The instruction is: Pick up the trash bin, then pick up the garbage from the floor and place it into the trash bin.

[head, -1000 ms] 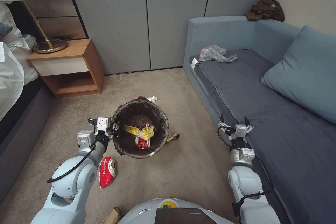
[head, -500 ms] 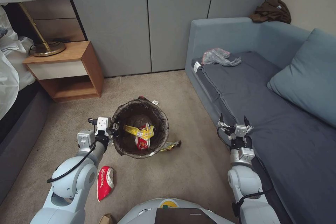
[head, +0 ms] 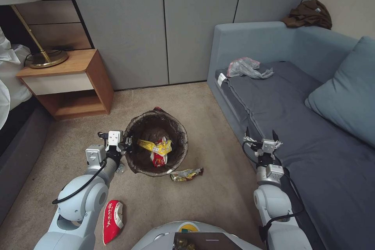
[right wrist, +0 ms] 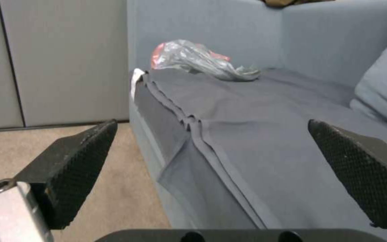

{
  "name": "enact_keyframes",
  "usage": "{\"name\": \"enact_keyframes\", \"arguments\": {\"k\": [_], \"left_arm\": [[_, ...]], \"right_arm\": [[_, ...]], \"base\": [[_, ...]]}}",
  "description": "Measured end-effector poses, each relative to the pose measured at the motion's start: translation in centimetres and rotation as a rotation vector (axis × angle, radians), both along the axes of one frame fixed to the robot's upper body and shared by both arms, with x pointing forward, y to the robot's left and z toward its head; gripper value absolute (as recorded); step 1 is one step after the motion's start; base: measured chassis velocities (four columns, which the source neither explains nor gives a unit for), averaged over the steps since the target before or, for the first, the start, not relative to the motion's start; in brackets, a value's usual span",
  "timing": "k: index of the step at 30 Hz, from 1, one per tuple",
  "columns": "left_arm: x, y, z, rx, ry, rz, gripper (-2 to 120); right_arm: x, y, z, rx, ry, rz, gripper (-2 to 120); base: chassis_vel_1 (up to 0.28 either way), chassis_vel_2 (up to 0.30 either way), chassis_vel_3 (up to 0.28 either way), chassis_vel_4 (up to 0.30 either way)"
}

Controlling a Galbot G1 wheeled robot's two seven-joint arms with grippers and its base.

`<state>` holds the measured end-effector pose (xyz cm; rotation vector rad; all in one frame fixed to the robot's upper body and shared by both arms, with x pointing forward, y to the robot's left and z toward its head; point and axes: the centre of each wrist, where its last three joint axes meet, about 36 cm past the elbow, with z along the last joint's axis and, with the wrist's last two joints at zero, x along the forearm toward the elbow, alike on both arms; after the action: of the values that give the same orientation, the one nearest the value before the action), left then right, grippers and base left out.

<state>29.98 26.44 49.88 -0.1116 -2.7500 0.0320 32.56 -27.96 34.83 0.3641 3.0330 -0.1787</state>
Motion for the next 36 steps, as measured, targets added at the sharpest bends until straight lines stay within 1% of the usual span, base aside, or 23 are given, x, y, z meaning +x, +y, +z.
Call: {"name": "enact_keyframes", "arguments": {"k": [20,26,36], "left_arm": [[0.09,0.05,-0.04,-0.004,-0.004,0.007,0],[0.08,0.09,0.07,-0.039,0.012,0.005,0],[-0.01,0.07,0.49,-0.056,0.023,0.003,0]], "right_arm": [[0.01,0.13,-0.01,0.006,0.007,-0.011,100],[-0.06,0.10,-0.36,-0.011,0.015,-0.017,100],[-0.02,0.13,-0.37,-0.013,0.016,-0.018,100]], "base": [[-0.003,0.005,0.003,-0.004],[0.000,0.000,0.000,0.000],[0.049,0.052,0.052,0.053]]}}
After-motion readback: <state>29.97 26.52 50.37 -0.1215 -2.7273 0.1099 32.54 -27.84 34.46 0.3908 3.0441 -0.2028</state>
